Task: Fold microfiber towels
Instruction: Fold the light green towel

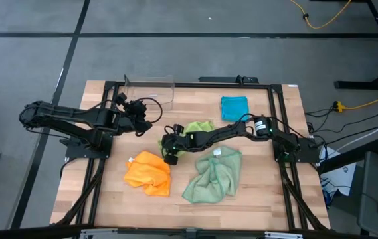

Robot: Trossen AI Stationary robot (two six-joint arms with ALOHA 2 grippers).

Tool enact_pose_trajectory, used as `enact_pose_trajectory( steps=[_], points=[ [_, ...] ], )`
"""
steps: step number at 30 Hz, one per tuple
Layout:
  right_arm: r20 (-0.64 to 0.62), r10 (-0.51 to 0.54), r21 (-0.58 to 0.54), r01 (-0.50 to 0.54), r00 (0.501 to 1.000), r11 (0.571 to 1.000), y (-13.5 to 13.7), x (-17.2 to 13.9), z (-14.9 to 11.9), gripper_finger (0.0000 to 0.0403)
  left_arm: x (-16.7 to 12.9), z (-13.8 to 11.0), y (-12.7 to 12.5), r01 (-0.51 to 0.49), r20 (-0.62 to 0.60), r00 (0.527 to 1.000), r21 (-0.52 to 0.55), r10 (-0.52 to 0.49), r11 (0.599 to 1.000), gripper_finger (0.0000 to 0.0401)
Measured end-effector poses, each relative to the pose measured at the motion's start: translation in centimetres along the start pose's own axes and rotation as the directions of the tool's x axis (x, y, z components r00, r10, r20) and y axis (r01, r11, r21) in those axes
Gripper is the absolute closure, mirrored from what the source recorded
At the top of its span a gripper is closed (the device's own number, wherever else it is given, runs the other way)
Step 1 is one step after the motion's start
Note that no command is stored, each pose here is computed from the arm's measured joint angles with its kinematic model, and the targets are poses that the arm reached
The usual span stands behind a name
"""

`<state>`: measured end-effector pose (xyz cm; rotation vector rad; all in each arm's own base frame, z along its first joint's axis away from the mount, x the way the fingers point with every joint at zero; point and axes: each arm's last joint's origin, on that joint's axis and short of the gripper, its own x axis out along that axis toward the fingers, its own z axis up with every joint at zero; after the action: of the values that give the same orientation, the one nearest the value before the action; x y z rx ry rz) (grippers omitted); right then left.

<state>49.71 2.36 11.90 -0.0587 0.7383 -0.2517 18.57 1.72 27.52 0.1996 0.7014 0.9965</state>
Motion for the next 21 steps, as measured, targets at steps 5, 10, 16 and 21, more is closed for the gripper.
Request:
enact_pose_trajectory(
  steps=[5,10,16,21],
  points=[
    [0.063,-0.036,-0.052,0.040,0.997,0.998,0.3,-1.7,2.8,0.0289,0.0,0.0,0.0,0.000,-0.002,1.000,0.004,0.000,1.000,0.0327],
    [-0.106,-0.196,-0.123,0.183,0.975,0.975,-0.4,-3.8,2.9,0.0289,0.0,0.0,0.0,0.000,-0.002,1.000,-0.002,0.000,1.000,0.0327],
    [-0.339,-0.367,-0.152,0.334,0.867,0.930,-2.0,-6.6,1.2,0.0289,0.0,0.0,0.0,0.006,-0.002,1.000,-0.035,-0.006,0.999,0.0327],
    [-0.440,-0.504,-0.267,0.427,0.743,0.864,-3.0,-8.8,0.1,0.0289,0.0,0.0,-0.1,0.012,-0.002,1.000,-0.037,-0.012,0.999,0.0327]
  ],
)
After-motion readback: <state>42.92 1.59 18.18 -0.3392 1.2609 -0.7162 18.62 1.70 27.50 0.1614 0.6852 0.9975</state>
